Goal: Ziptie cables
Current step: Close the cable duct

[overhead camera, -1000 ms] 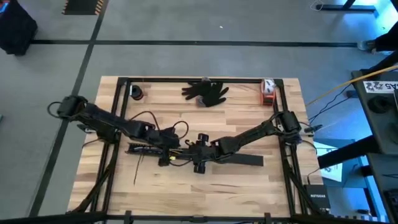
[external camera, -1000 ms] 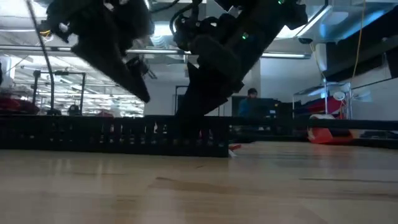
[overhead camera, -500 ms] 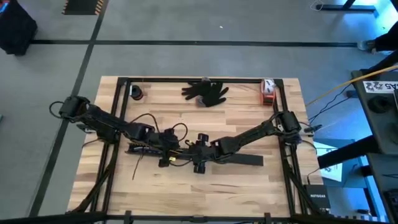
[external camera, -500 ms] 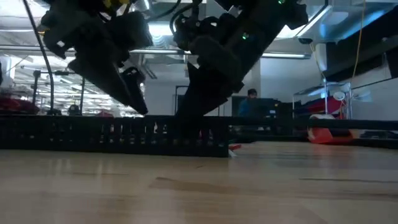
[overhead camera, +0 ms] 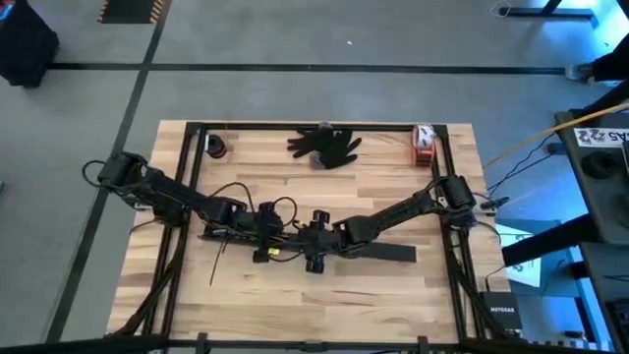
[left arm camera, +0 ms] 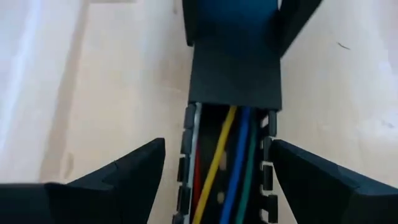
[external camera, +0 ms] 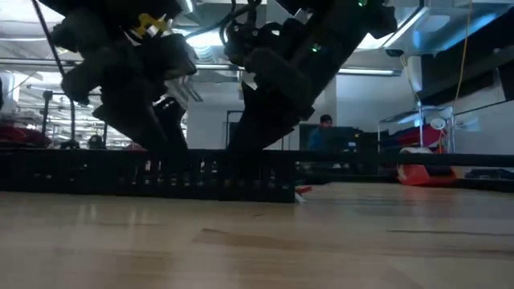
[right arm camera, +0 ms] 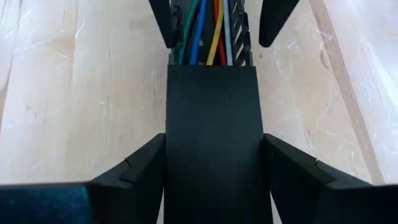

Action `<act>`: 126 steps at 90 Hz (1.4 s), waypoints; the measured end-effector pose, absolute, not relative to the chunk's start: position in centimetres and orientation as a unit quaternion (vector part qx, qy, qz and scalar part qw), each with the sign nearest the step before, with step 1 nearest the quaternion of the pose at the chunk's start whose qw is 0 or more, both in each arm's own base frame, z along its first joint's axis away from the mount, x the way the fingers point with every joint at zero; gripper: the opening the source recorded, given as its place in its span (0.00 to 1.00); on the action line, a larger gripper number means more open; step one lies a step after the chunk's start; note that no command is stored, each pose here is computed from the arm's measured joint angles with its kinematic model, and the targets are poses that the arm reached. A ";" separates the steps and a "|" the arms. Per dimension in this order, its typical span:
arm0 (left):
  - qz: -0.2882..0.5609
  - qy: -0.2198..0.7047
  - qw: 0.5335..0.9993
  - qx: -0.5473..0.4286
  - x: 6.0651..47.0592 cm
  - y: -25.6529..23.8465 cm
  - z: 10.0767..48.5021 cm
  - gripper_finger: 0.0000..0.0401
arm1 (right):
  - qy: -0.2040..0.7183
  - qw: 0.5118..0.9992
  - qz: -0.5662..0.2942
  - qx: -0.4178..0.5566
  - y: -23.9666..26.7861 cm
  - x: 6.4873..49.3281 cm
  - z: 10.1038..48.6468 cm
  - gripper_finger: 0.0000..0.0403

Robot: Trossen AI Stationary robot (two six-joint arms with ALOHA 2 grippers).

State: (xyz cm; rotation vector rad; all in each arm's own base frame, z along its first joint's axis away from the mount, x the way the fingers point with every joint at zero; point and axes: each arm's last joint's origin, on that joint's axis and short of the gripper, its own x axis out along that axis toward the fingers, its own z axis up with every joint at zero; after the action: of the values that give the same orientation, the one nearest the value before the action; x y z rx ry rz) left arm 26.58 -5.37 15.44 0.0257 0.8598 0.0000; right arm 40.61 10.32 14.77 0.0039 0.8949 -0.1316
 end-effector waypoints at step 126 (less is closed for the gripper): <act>-0.030 0.367 0.930 0.009 26.3 -5.2 14.3 0.61 | 0.402 0.913 -0.065 0.014 9.1 41.5 15.2 0.56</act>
State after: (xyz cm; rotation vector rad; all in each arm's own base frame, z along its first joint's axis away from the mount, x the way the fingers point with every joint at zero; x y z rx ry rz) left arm 26.31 -5.23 14.33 0.0186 0.7519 -0.0607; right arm 41.52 9.10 15.21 0.0293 0.8288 -0.1340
